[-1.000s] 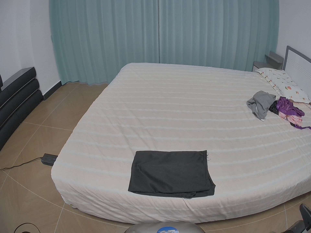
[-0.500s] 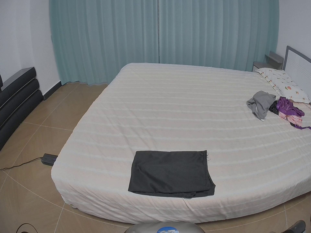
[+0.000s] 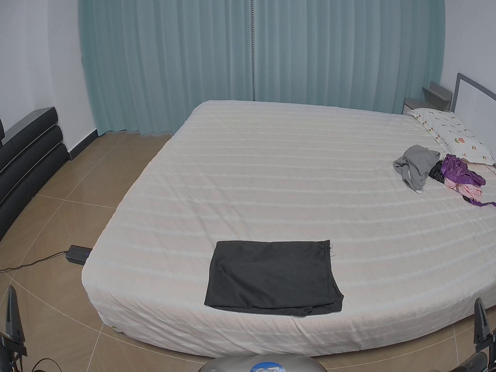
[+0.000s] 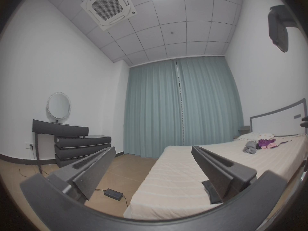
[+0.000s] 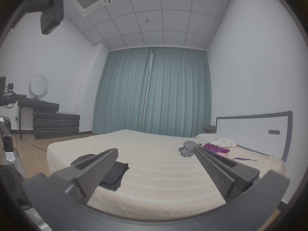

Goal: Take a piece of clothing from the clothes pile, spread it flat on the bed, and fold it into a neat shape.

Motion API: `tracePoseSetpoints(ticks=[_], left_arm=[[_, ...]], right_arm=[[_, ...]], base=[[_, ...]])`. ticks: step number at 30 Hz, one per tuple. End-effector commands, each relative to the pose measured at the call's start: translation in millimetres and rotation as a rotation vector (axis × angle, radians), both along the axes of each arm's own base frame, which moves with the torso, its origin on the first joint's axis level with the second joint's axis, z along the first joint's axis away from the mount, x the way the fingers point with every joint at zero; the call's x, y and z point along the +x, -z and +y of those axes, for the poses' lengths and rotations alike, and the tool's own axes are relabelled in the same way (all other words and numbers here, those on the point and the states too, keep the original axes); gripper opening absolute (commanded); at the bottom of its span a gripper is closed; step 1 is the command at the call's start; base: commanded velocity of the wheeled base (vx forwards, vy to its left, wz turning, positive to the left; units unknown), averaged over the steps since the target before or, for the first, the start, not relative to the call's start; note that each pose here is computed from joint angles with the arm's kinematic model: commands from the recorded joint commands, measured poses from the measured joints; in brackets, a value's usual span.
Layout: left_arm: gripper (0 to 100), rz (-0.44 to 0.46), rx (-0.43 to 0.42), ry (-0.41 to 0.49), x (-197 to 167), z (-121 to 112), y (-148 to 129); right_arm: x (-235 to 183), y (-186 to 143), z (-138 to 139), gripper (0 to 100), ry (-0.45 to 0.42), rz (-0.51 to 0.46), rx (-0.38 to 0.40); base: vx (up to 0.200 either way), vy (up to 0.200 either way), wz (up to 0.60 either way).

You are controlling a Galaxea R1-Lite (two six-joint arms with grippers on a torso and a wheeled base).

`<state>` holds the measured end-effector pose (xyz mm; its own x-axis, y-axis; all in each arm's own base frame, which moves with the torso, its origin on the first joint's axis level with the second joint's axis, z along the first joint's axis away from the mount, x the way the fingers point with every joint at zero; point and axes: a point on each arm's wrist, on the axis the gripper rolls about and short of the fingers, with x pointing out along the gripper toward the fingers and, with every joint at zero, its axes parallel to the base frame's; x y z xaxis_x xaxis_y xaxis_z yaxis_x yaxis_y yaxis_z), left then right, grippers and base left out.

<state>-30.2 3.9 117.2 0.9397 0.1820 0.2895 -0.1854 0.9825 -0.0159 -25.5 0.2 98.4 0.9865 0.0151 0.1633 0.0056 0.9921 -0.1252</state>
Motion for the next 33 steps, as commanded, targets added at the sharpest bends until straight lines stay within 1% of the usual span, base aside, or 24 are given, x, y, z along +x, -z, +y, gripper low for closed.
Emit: tracePoseSetpoints(ticks=[1, 2, 4, 5, 6, 7, 10, 12, 14, 16, 18, 19, 20, 21, 22, 24, 26, 27, 33], left_arm=[[100, 0.197, 0.013, 0.046, 6.7, -0.9, 31.2], [100, 0.228, 0.008, 0.049, 7.0, -0.9, 34.5], [100, 0.232, -0.006, 0.064, 7.1, -1.2, 35.1], [100, 0.230, -0.009, 0.068, 7.1, -1.3, 34.9], [100, 0.231, -0.009, 0.073, 7.1, -1.4, 35.1], [100, 0.231, -0.010, 0.079, 7.1, -1.5, 35.1], [100, 0.234, -0.009, 0.091, 7.3, -1.8, 35.2], [100, 0.234, -0.008, 0.093, 7.3, -1.8, 35.2], [100, 0.242, -0.009, 0.155, 7.4, -3.1, 36.2], [100, 0.241, -0.053, 0.264, 6.9, -5.4, 34.8], [100, 0.239, -0.074, 0.293, 6.9, -6.0, 34.6], [100, 0.239, -0.075, 0.260, 6.9, -5.3, 34.8], [100, 0.241, -0.076, 0.257, 6.9, -5.1, 34.9], [100, 0.261, -0.064, 0.164, 7.5, -3.2, 38.7], [100, 0.292, -0.062, 0.131, 7.6, -2.5, 41.6], [100, 0.294, -0.055, 0.156, 7.5, -3.1, 42.0], [100, 0.295, -0.051, 0.157, 7.5, -3.1, 42.0], [100, 0.297, -0.029, 0.165, 7.7, -3.3, 41.8], [100, 0.294, -0.029, 0.165, 7.6, -3.4, 41.7]], right_arm=[[2.4, 15.4, -0.7, 100, 0.022, 0.090, 0.057], [2.4, 15.1, -0.7, 100, 0.021, 0.087, 0.068], [2.4, 15.1, -0.9, 100, 0.029, 0.087, 0.088], [2.6, 17.1, -0.9, 100, 0.033, 0.108, 0.106], [2.7, 20.2, -0.8, 100, 0.026, 0.139, 0.142], [2.5, 21.1, -0.8, 100, 0.026, 0.152, 0.155], [2.7, 22.8, -0.6, 100, 0.022, 0.167, 0.126], [2.7, 22.7, -0.6, 100, 0.020, 0.165, 0.124], [2.7, 22.7, -0.6, 100, 0.021, 0.165, 0.119], [2.8, 22.8, -0.5, 100, 0.019, 0.164, 0.121], [2.8, 22.8, -0.5, 100, 0.019, 0.164, 0.122], [2.8, 22.8, -0.5, 100, 0.019, 0.164, 0.121], [2.8, 22.8, -0.5, 100, 0.019, 0.164, 0.121], [2.7, 22.8, -0.5, 100, 0.019, 0.162, 0.121], [2.7, 22.8, -0.5, 100, 0.019, 0.162, 0.121], [2.7, 23.0, -0.5, 100, 0.019, 0.164, 0.119], [2.7, 23.0, -0.5, 100, 0.018, 0.164, 0.119], [2.7, 23.0, -0.5, 100, 0.018, 0.164, 0.116], [2.7, 22.8, -0.3, 100, 0.004, 0.163, 0.115]], base=[[0.000, 0.000, 0.00], [0.000, 0.000, 0.00], [0.000, 0.000, 0.00], [0.000, 0.000, 0.00], [0.000, 0.000, 0.00], [0.000, 0.000, 0.00], [0.000, 0.000, 0.00], [0.000, 0.000, 0.00], [0.000, 0.000, 0.00], [0.000, 0.000, 0.00], [0.000, 0.000, 0.00], [0.000, 0.000, 0.00], [0.000, 0.000, 0.00], [0.000, 0.000, 0.00], [0.000, 0.000, 0.00], [0.000, 0.000, 0.00], [0.000, 0.000, 0.00], [0.000, 0.000, 0.00], [0.000, 0.000, 0.00]])
